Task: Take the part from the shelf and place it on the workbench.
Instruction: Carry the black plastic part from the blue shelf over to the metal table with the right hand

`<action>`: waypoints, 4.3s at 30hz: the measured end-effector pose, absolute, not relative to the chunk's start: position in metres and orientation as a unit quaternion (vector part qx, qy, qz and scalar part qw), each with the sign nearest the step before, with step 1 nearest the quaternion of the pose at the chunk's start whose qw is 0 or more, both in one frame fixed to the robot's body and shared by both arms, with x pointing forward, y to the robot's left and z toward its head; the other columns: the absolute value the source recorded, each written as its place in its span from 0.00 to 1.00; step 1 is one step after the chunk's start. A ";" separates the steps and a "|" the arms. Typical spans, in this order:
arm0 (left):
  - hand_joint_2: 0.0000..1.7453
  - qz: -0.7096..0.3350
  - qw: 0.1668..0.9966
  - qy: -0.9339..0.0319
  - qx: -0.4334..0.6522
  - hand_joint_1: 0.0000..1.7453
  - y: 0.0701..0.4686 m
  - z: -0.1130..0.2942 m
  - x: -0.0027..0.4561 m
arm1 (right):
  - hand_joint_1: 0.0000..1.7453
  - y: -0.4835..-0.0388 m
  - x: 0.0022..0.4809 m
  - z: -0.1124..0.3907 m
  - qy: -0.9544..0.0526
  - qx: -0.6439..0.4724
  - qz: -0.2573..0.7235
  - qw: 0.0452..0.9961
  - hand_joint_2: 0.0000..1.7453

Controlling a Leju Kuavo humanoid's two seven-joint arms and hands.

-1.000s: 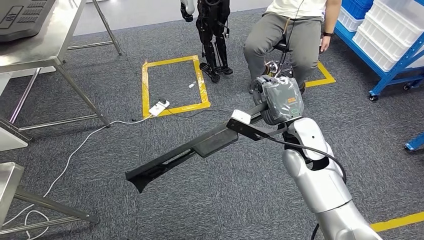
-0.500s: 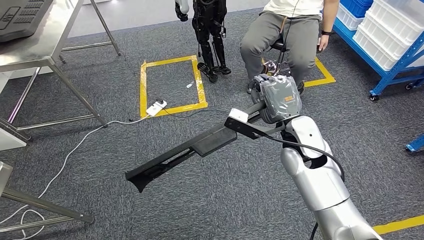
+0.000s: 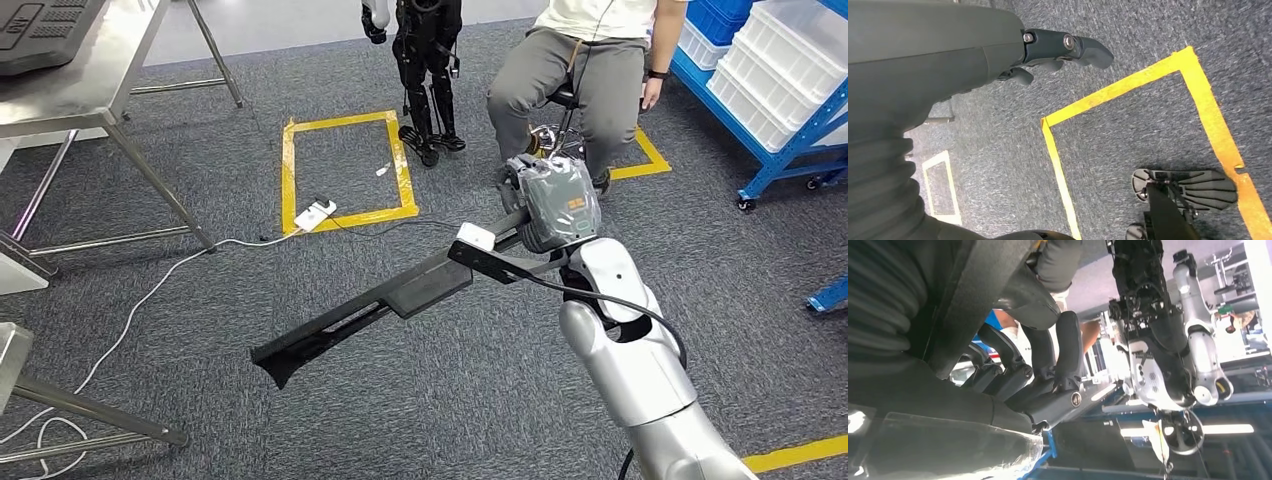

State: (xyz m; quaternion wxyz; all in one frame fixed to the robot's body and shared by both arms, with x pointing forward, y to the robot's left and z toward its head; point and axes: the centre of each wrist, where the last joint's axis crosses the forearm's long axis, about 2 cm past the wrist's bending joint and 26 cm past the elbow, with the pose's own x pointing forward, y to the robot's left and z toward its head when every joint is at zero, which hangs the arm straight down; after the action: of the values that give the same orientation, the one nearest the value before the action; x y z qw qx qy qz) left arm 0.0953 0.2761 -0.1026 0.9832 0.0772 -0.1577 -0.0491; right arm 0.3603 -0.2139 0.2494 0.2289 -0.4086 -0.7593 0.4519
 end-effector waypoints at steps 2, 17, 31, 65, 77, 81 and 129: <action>1.00 -0.049 0.984 -0.157 0.075 0.00 0.274 -0.103 0.095 | 1.00 -0.215 0.359 0.247 -0.759 -0.407 0.451 0.233 1.00; 1.00 -0.050 0.984 -0.156 0.075 0.00 0.276 -0.103 0.095 | 1.00 -0.217 0.362 0.247 -0.769 -0.375 0.449 0.257 1.00; 1.00 -0.051 0.984 -0.156 0.075 0.00 0.275 -0.103 0.095 | 1.00 -0.221 0.365 0.248 -0.772 -0.356 0.446 0.279 1.00; 1.00 -0.051 0.983 -0.158 0.072 0.00 0.273 -0.102 0.097 | 1.00 -0.214 0.366 0.254 -0.763 -0.365 0.468 0.257 1.00; 1.00 -0.052 0.983 -0.159 0.073 0.00 0.274 -0.102 0.099 | 1.00 -0.219 0.366 0.249 -0.754 -0.369 0.476 0.261 1.00; 1.00 -0.052 0.983 -0.159 0.072 0.00 0.273 -0.102 0.099 | 1.00 -0.220 0.366 0.250 -0.753 -0.371 0.477 0.260 1.00; 1.00 -0.051 0.983 -0.156 0.077 0.00 0.276 -0.102 0.100 | 1.00 -0.211 0.370 0.253 -0.752 -0.369 0.484 0.251 1.00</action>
State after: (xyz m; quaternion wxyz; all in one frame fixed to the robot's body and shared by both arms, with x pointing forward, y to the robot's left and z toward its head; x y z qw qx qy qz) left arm 0.1004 0.2764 -0.1015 0.9834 0.0771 -0.1560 -0.0509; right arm 0.3697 -0.2108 0.2532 0.2513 -0.3692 -0.7522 0.4845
